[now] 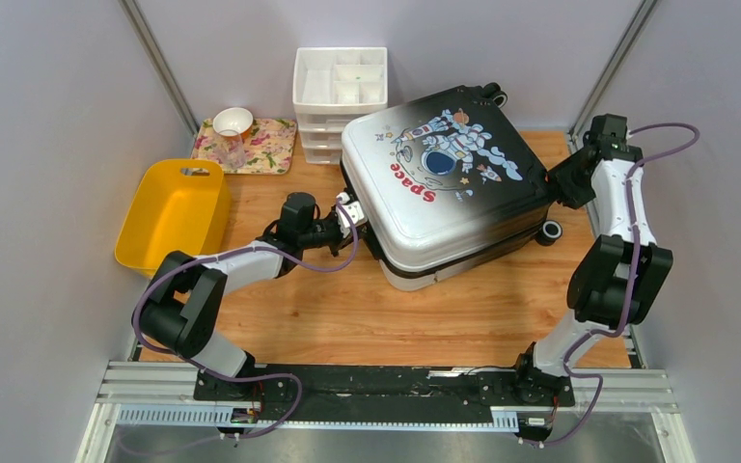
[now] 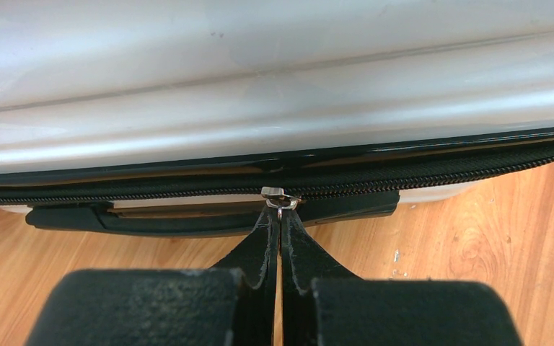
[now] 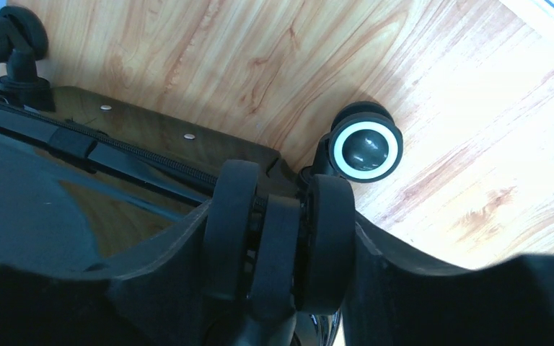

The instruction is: Open, take out, and arrange the luggage

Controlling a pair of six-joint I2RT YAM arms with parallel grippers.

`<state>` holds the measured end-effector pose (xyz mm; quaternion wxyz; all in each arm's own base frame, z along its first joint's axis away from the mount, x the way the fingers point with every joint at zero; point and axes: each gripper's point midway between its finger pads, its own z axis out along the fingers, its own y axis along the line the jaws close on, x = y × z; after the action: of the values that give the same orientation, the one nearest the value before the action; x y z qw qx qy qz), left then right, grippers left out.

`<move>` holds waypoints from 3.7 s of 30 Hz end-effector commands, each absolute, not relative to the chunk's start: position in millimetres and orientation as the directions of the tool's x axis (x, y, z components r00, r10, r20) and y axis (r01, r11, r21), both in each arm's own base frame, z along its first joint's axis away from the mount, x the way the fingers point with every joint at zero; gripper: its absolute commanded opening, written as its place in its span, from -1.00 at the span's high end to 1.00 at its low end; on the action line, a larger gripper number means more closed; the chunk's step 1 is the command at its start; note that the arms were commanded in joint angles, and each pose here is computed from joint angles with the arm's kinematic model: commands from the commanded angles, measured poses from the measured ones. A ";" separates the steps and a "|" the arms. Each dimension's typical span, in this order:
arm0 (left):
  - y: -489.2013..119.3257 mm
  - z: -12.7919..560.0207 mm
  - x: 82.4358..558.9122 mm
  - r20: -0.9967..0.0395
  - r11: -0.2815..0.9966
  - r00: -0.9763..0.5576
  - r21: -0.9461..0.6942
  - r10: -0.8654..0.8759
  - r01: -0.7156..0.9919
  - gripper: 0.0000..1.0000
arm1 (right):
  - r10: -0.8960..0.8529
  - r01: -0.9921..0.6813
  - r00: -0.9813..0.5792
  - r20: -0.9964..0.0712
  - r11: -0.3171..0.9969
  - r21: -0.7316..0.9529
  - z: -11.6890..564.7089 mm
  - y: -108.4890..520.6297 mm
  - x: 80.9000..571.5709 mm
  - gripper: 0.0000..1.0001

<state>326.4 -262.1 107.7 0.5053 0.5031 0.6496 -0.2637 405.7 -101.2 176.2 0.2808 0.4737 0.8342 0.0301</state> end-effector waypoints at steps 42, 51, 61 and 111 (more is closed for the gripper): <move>-182.6 146.7 481.5 -0.901 0.565 0.204 0.404 0.383 0.720 1.00 | 0.522 0.654 -0.685 -0.509 0.748 -0.113 141.2 -260.2 355.2 1.00; -207.9 149.9 540.1 -0.824 0.418 0.428 0.559 0.371 0.716 1.00 | 0.468 0.611 -0.707 -0.530 0.781 -0.127 143.9 -257.1 373.0 1.00; -312.5 167.4 428.6 -0.810 0.151 0.580 0.586 0.083 0.796 1.00 | 0.288 0.401 -0.766 -0.575 0.913 -0.077 152.6 -203.5 438.4 1.00; -377.3 133.5 213.8 -0.965 0.027 0.246 0.249 0.089 0.968 1.00 | -0.041 0.056 -0.253 -0.967 0.997 -0.057 354.9 9.6 596.3 -0.46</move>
<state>234.8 -362.9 108.2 0.5343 0.5542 0.5249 -0.3631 602.2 -24.0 309.7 0.5674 0.0112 0.8180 -0.0937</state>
